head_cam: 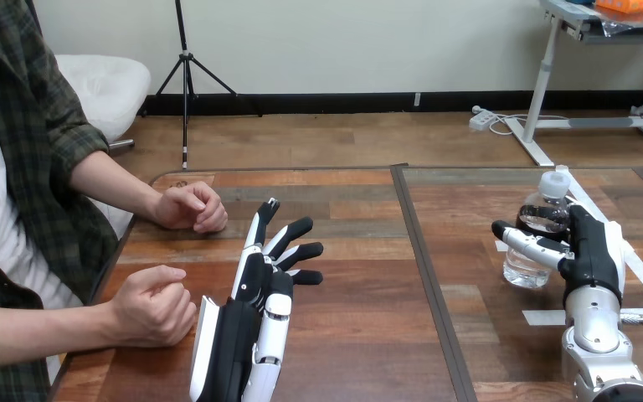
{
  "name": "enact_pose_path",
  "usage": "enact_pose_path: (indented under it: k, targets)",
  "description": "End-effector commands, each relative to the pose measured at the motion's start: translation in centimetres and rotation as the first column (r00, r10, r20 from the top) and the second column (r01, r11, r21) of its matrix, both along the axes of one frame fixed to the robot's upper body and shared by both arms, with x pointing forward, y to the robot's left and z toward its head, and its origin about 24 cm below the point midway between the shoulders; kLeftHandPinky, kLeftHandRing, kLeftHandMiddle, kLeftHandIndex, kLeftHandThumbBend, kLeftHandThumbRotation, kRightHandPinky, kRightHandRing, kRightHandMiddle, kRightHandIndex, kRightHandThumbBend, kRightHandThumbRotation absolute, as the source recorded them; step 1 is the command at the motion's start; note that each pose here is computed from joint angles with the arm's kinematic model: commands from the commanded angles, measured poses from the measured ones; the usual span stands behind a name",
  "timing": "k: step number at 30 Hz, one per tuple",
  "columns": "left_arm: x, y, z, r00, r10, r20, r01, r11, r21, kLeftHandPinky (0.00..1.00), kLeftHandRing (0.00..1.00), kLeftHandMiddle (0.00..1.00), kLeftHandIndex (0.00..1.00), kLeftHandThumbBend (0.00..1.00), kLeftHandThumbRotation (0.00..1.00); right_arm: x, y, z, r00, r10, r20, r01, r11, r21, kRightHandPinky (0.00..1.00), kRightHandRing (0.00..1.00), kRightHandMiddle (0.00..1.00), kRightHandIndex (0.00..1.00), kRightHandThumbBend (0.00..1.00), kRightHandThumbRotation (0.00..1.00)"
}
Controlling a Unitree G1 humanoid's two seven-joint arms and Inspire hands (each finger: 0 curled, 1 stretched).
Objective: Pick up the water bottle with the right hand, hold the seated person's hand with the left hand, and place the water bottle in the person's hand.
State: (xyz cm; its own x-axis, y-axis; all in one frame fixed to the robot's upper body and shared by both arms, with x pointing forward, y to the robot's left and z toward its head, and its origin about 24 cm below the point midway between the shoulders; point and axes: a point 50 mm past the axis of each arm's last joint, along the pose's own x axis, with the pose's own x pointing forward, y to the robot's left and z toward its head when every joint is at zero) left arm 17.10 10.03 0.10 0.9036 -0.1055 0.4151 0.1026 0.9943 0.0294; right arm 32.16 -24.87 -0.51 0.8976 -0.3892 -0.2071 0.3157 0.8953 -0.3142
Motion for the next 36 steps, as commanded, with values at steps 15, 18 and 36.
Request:
enact_pose_path:
  k: [15, 18, 36]
  targets:
    - [0.67, -0.63, 1.35, 0.998, 0.000, 0.067, 0.002, 1.000, -0.030, 0.67, 0.78, 0.85, 0.97, 0.20, 1.00, 2.34, 0.54, 2.97, 0.994, -0.030, 0.105, 0.026, 0.999, 0.043, 0.64, 0.66, 0.69, 0.73, 0.75, 0.00]
    - [0.65, -0.63, 1.34, 0.998, 0.001, 0.067, 0.001, 1.000, -0.031, 0.67, 0.78, 0.85, 0.97, 0.20, 1.00, 2.33, 0.55, 2.95, 0.994, -0.039, 0.105, 0.035, 0.998, 0.043, 0.61, 0.64, 0.67, 0.71, 0.76, 0.00]
    - [0.58, -0.65, 1.28, 0.998, 0.007, 0.061, -0.005, 1.000, -0.029, 0.66, 0.77, 0.84, 0.96, 0.20, 1.00, 2.37, 0.58, 2.96, 0.993, -0.065, 0.096, 0.063, 0.998, 0.020, 0.51, 0.54, 0.55, 0.59, 0.75, 0.00]
